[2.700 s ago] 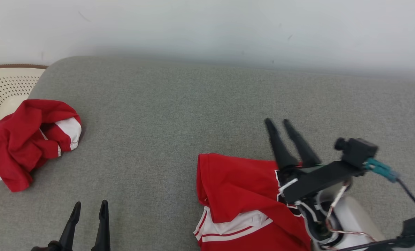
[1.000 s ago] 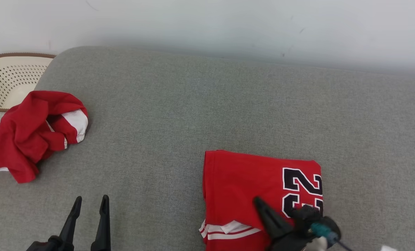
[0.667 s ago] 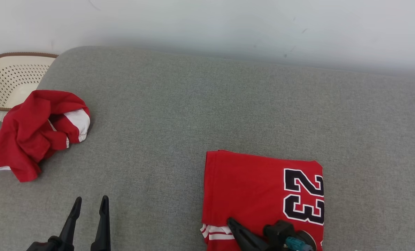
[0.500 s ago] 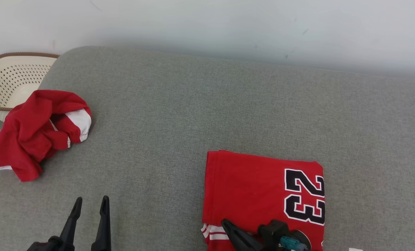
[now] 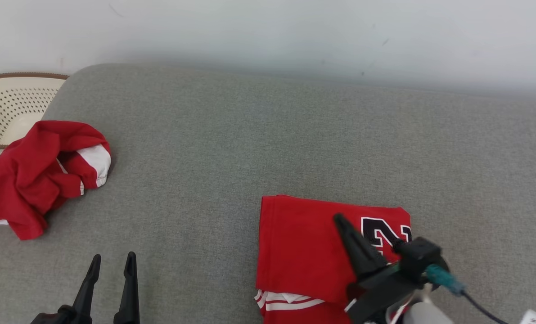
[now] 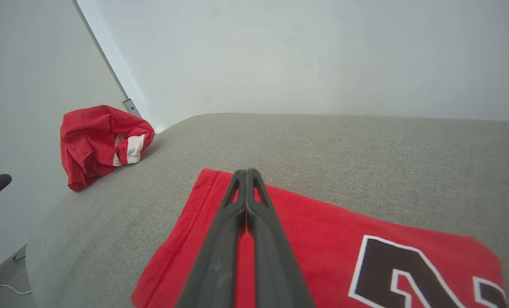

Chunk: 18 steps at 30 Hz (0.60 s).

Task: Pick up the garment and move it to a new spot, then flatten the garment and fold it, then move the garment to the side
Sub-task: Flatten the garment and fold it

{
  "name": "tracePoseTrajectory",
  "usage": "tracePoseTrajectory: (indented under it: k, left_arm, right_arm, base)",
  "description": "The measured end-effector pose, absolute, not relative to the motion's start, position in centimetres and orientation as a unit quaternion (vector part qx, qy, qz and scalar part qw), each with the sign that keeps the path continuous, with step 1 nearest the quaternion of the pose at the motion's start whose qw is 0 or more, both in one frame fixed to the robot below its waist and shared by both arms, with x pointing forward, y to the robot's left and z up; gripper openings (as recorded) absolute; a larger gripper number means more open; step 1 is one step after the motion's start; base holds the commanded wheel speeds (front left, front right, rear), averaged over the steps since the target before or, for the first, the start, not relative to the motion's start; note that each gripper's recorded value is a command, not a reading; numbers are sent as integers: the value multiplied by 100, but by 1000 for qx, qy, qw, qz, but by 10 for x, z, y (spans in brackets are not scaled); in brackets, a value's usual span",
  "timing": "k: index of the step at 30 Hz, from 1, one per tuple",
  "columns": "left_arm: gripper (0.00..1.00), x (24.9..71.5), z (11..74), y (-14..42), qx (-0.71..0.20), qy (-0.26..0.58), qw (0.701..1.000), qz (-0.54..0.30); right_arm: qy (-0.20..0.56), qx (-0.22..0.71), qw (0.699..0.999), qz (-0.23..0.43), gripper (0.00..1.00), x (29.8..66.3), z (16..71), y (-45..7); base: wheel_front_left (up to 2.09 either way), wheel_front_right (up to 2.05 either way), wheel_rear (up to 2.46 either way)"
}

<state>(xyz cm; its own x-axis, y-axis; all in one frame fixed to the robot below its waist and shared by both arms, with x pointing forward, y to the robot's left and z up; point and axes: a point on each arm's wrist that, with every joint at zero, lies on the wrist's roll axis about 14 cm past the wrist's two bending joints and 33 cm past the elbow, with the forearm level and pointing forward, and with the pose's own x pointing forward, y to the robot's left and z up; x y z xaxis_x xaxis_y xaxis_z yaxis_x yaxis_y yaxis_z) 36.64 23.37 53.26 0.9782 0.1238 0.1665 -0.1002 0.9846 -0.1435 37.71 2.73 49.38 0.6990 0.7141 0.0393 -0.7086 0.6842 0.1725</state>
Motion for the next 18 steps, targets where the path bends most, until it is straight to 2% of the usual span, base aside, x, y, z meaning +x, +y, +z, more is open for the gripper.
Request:
tracePoseTrajectory:
  k: [8,9,10,11,12,18]
  left_arm:
    - [100,369,540,234,-61,-99,992,56]
    - [100,369,541,235,-59,-101,991,58]
    - [100,369,542,235,-57,-103,991,58]
    - [100,368,543,237,-55,-103,991,61]
    - [100,367,542,238,-53,-102,991,63]
    - [100,368,547,235,-48,-110,991,59]
  right_arm:
    - [-30,77,961,266,0,414,512,-45]
    - [-27,76,964,254,12,415,510,-52]
    - [-22,75,967,242,19,415,506,-59]
    - [-5,72,972,222,65,415,494,-73]
    - [2,72,975,212,100,414,489,-79]
    - [39,81,979,181,100,409,469,-100]
  base:
    - [0,0,0]
    - [0,0,0]
    - [0,0,0]
    - [0,0,0]
    - [0,0,0]
    - [0,0,0]
